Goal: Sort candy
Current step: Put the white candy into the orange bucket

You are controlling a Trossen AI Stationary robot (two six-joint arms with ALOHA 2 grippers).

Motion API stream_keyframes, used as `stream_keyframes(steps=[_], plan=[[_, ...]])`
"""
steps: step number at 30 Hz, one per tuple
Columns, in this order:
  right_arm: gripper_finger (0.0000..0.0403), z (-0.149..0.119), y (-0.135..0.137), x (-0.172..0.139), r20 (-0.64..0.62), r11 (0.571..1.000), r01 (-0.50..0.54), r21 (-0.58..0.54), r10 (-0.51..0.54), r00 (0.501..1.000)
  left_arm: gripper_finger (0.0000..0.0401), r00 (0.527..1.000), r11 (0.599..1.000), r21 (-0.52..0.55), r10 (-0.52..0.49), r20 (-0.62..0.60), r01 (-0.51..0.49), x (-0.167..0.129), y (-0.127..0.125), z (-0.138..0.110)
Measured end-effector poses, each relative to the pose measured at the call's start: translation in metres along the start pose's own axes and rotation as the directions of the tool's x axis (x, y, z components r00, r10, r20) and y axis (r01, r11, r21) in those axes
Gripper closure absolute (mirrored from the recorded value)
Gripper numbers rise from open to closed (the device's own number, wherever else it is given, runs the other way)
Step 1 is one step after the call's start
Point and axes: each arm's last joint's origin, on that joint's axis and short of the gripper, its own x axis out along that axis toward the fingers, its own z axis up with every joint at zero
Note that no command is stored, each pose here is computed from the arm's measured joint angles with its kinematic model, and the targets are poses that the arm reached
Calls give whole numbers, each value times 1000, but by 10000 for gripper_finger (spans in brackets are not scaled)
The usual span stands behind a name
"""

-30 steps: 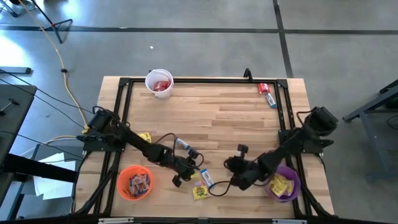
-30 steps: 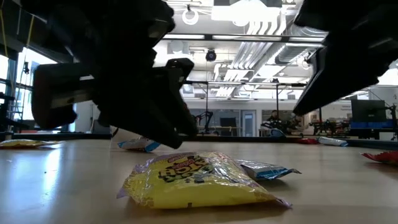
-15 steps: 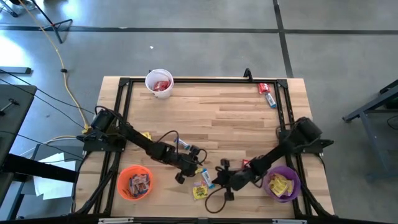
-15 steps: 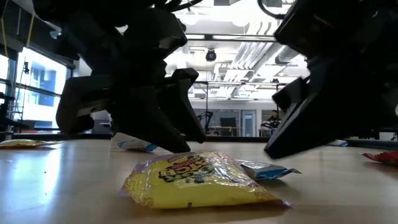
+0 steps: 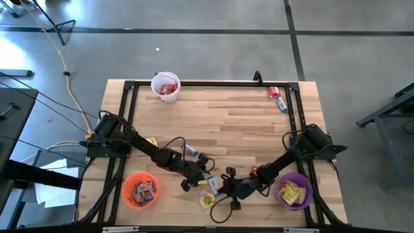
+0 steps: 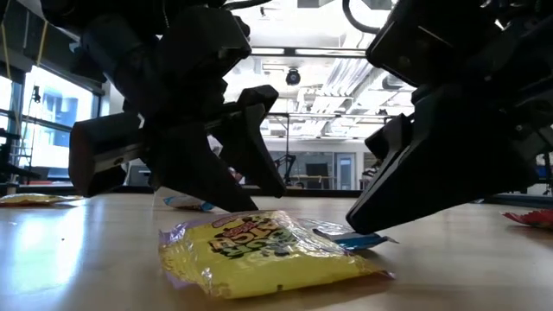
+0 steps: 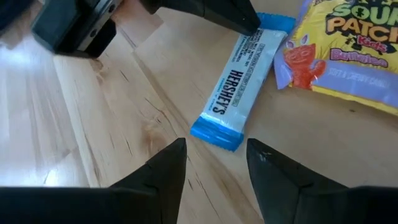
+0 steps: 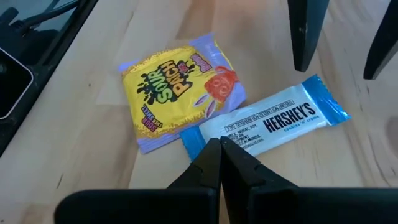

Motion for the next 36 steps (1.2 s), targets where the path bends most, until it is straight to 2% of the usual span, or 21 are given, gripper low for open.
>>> stream_keyframes(steps=[5,13,24,36], plan=[[403,3,-1,-1,13,999,-13,-40,13,1000,245,1000,1000,8,-3,-9,3,2,-1,-2],[403,16,3,-3,32,999,-21,-42,23,999,245,1000,1000,-4,-3,-24,3,5,-3,-5],[403,11,18,-8,47,997,-42,-67,45,998,245,1000,1000,-17,-2,-25,1,5,-3,-5],[402,-1,6,7,5,1000,6,-16,-6,1000,245,1000,1000,-9,-3,-24,3,4,-7,-3]])
